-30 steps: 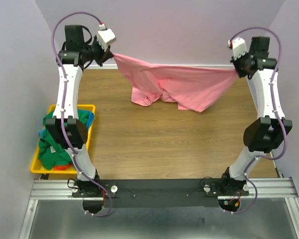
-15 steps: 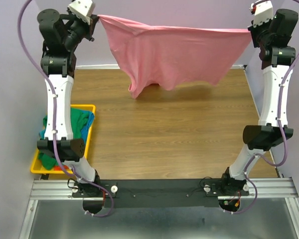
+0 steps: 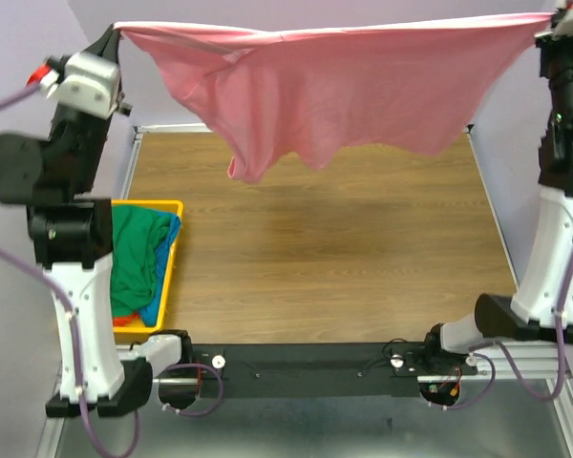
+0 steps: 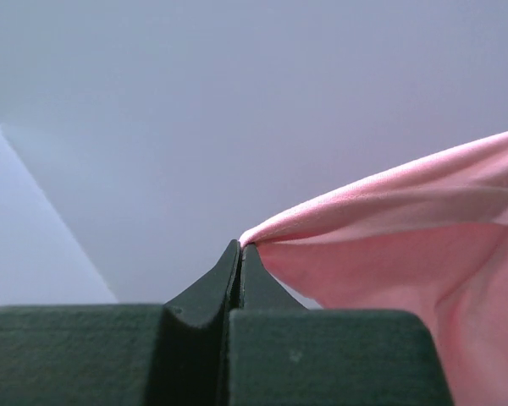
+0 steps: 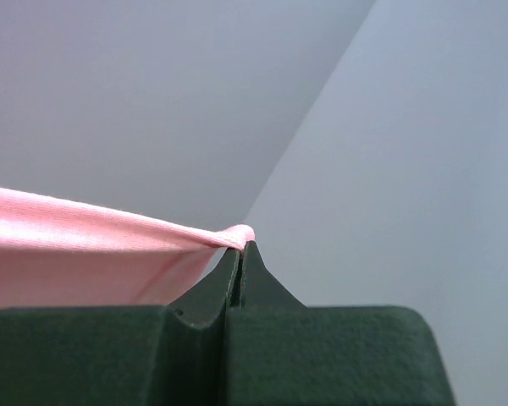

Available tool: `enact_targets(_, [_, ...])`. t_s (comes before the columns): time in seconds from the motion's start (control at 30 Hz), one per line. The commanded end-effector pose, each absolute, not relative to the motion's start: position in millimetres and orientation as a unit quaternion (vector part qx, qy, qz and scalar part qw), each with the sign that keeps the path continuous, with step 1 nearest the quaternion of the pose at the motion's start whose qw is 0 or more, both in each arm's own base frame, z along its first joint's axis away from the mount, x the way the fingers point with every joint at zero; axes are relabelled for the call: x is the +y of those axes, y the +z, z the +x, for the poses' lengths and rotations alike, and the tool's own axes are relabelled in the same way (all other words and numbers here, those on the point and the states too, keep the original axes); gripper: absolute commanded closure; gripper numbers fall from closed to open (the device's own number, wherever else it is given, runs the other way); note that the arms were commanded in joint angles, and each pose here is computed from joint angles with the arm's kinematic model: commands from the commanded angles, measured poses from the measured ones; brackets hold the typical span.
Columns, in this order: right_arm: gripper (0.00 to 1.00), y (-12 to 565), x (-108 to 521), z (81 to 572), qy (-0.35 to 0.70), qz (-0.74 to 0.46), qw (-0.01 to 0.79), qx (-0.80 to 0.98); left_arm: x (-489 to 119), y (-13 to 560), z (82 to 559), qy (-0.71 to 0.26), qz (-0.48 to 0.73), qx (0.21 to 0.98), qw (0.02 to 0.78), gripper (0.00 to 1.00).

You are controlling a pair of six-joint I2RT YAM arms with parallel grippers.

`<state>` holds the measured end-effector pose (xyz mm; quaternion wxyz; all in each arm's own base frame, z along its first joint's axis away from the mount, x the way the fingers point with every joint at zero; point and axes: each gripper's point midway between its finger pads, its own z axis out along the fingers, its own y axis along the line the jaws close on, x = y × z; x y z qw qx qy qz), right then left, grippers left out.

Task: Fold and stack the t-shirts
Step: Flatten out the tshirt

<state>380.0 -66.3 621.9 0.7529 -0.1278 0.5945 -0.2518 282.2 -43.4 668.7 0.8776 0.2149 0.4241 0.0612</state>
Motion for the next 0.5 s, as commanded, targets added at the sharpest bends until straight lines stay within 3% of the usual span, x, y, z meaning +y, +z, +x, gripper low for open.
enact_targets(0.0, [0.99,664.0,-76.2,325.6,-0.289,-0.082,0.787,0.539,-17.1,694.2,231.8,0.136,0.165,0.373,0.903,1.0])
enact_targets(0.13, [0.99,686.2,-70.8,282.4,-0.305,-0.083,0.803,0.504,-9.2,697.0,187.2,0.163,0.147,0.352,0.91,1.0])
enact_targets(0.27, [0.99,689.4,-71.0,260.5,-0.34,-0.099,0.796,0.491,1.4,693.1,173.0,0.197,0.135,0.359,0.902,1.0])
enact_targets(0.47, [0.99,608.5,-71.3,321.3,-0.319,-0.156,0.739,0.573,-14.3,633.1,228.2,0.191,0.228,0.448,0.843,1.0])
